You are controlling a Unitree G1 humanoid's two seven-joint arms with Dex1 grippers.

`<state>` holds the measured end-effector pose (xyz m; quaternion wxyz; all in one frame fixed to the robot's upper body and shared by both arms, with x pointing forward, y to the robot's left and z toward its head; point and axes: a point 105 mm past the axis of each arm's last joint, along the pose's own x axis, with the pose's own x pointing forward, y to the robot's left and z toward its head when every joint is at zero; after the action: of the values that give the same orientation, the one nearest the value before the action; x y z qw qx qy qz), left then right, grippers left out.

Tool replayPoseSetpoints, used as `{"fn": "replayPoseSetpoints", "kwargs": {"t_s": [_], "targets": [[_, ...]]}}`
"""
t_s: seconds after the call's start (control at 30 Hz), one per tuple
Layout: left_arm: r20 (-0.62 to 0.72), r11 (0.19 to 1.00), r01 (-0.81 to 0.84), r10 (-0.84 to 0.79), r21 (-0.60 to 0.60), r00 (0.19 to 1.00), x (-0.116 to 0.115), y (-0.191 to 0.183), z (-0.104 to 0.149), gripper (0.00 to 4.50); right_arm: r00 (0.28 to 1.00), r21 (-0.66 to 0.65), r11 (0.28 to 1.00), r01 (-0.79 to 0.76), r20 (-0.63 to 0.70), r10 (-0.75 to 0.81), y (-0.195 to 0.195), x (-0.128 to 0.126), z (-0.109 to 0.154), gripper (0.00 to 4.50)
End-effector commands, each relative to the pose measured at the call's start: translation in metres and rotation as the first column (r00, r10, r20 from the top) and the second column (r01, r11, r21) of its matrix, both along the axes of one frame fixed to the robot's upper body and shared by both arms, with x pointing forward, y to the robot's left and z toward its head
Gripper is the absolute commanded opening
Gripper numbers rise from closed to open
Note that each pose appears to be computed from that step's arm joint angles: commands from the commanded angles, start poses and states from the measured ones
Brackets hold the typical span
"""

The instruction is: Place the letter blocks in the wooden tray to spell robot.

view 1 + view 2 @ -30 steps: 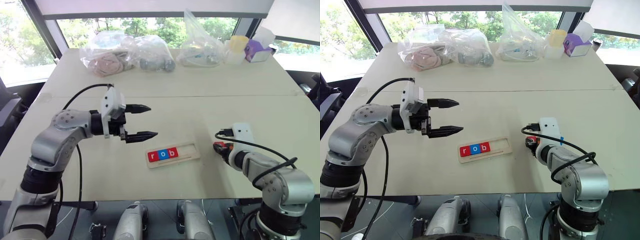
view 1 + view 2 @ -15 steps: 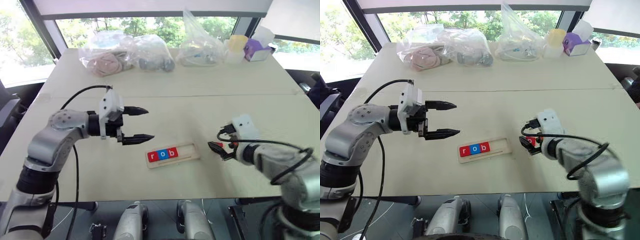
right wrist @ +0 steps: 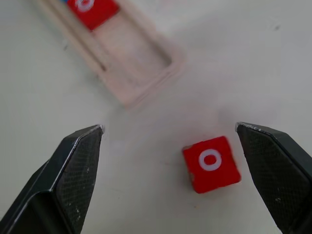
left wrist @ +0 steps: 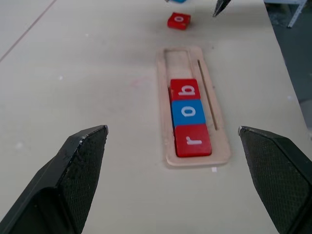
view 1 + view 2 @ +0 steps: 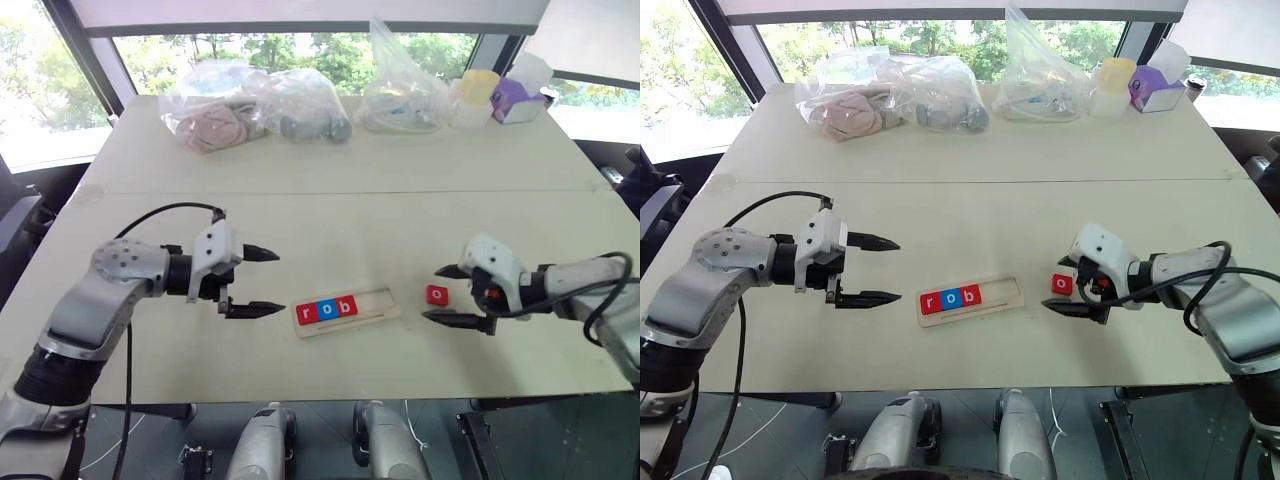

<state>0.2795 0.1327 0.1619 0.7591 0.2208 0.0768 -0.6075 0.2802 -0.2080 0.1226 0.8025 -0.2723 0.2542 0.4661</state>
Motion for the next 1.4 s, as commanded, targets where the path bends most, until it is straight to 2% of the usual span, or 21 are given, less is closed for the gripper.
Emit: {"fn": "replayPoseSetpoints", "kwargs": {"t_s": [0.03, 0.47, 0.5, 0.57, 0.73, 0.8, 0.9, 1.07, 1.17, 1.4], "targets": [[0.045, 1.000, 0.009, -0.009, 0.003, 0.999, -0.002, 0.001, 0.009, 4.50, 0.998, -0.029, 0.999, -0.031, 0.062, 0.033, -0.007, 0.009, 0.005, 4.48], [0.054, 1.000, 0.003, -0.003, 0.001, 0.999, -0.001, 0.000, 0.011, 4.50, 0.997, -0.034, 0.999, 0.001, 0.073, 0.002, -0.020, 0.028, -0.012, 4.48], [0.055, 1.000, 0.002, -0.002, 0.001, 0.998, -0.001, 0.000, 0.011, 4.50, 0.997, -0.039, 0.999, 0.002, 0.075, 0.000, -0.021, 0.028, -0.013, 4.09], [0.057, 1.000, 0.001, -0.001, 0.002, 0.998, -0.001, 0.000, 0.011, 4.50, 0.997, -0.039, 0.999, 0.009, 0.076, -0.006, -0.023, 0.029, -0.014, 3.61], [0.063, 1.000, -0.003, 0.003, 0.002, 0.998, 0.000, 0.000, 0.011, 4.50, 0.998, -0.042, 0.999, -0.003, 0.066, 0.006, -0.025, 0.025, -0.012, 1.11], [0.064, 1.000, -0.003, 0.003, 0.000, 0.998, 0.000, 0.000, 0.011, 4.50, 0.997, -0.051, 0.998, -0.021, 0.066, 0.025, -0.024, 0.023, -0.010, 1.12], [0.063, 1.000, -0.003, 0.003, -0.002, 0.998, 0.000, -0.001, 0.011, 4.50, 0.990, -0.041, 0.996, -0.081, 0.108, 0.085, -0.010, 0.022, 0.007, 1.12], [0.059, 1.000, 0.006, -0.006, -0.003, 0.998, 0.000, -0.002, 0.011, 4.50, 0.955, -0.079, 0.964, -0.254, 0.138, 0.263, 0.021, 0.016, 0.032, 1.12], [0.068, 1.000, 0.005, -0.004, -0.017, 0.998, 0.003, -0.005, 0.015, 4.50, 0.901, -0.091, 0.907, -0.411, 0.107, 0.420, 0.045, 0.004, 0.035, 1.12], [0.078, 1.000, 0.005, -0.003, -0.026, 0.997, 0.001, -0.008, 0.017, 4.50, 0.851, -0.109, 0.853, -0.510, 0.084, 0.519, 0.071, 0.011, 0.023, 1.12]]}}
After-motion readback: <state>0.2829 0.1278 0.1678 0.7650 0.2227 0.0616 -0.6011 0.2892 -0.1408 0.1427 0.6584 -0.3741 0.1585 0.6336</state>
